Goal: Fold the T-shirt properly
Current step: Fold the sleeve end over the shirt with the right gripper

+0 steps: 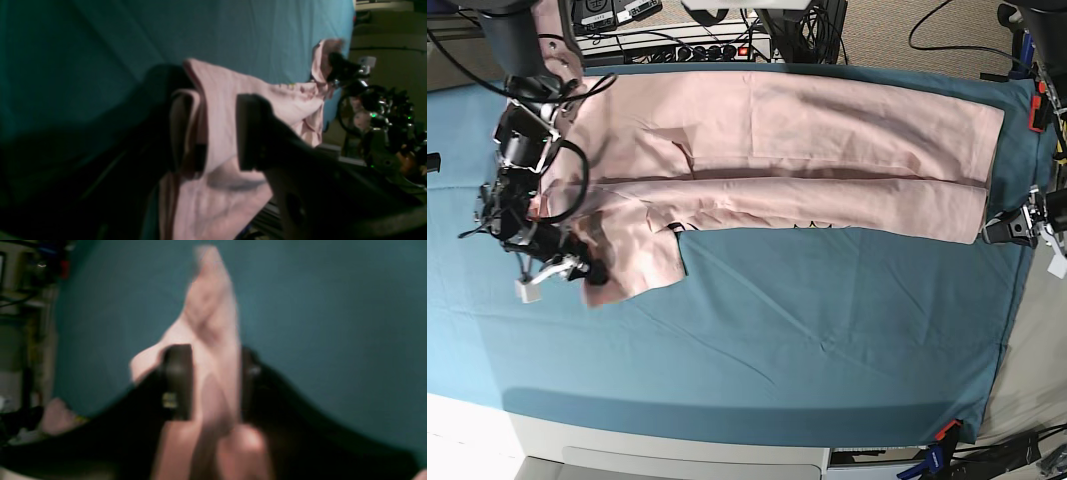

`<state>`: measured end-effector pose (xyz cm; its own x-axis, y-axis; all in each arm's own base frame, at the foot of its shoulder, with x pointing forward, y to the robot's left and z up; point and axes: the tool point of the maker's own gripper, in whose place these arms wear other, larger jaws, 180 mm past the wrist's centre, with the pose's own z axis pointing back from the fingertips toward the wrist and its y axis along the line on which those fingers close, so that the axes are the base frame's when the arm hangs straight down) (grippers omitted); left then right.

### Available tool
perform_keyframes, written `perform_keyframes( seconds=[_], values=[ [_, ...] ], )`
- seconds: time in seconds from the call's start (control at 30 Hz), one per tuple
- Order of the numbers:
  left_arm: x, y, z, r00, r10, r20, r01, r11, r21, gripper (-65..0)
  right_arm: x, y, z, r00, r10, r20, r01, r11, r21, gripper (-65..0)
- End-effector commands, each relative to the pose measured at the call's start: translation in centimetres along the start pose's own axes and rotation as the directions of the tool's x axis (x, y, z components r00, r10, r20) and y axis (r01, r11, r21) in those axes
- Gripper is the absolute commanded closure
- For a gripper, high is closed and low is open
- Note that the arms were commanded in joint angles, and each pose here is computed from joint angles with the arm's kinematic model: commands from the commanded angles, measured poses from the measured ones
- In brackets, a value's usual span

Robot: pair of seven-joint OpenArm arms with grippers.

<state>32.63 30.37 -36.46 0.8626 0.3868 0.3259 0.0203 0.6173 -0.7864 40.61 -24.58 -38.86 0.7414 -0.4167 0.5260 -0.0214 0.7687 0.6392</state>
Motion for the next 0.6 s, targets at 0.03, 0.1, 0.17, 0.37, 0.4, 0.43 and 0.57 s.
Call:
perform_keyframes(
  seconds=[0.03, 0.1, 0.17, 0.37, 0.4, 0.43, 0.57],
  values=[
    [2.0, -0.7, 1.3, 0.998, -0.039, 0.046, 0.039, 0.999, -0.001, -25.5, 1.8, 1.1, 0.7, 1.0, -0.006, 0.028, 0.005, 0.999, 0.047, 0.0],
    [2.0, -0.7, 1.3, 0.998, -0.039, 0.046, 0.039, 0.999, -0.002, -25.6, 2.0, 2.3, 1.0, 1.0, -0.011, 0.018, 0.009, 0.995, 0.099, 0.0],
    [2.0, -0.7, 1.3, 0.998, -0.039, 0.046, 0.039, 0.999, -0.002, -25.6, 2.4, 3.6, 1.6, 1.0, 0.011, 0.006, -0.012, 0.99, 0.143, 0.0],
    [2.0, -0.7, 1.3, 0.998, -0.039, 0.046, 0.039, 0.999, -0.002, -25.5, 5.0, 6.7, 5.0, 0.979, 0.185, 0.088, -0.197, 0.968, 0.157, 0.0],
    [2.0, -0.7, 1.3, 0.998, -0.039, 0.046, 0.039, 0.999, -0.002, -25.6, 5.4, 7.2, 5.7, 0.969, 0.221, 0.108, -0.236, 0.961, 0.143, 0.0],
    [2.0, -0.7, 1.3, 0.998, -0.039, 0.045, 0.039, 0.999, -0.002, -25.5, 5.6, 7.5, 6.2, 0.958, 0.26, 0.12, -0.274, 0.954, 0.124, 0.0],
    [2.0, -0.7, 1.3, 0.998, -0.039, 0.046, 0.039, 0.999, -0.002, -25.5, 3.7, 7.4, 6.9, 0.923, 0.381, 0.053, -0.384, 0.923, 0.04, 0.0]
  ],
)
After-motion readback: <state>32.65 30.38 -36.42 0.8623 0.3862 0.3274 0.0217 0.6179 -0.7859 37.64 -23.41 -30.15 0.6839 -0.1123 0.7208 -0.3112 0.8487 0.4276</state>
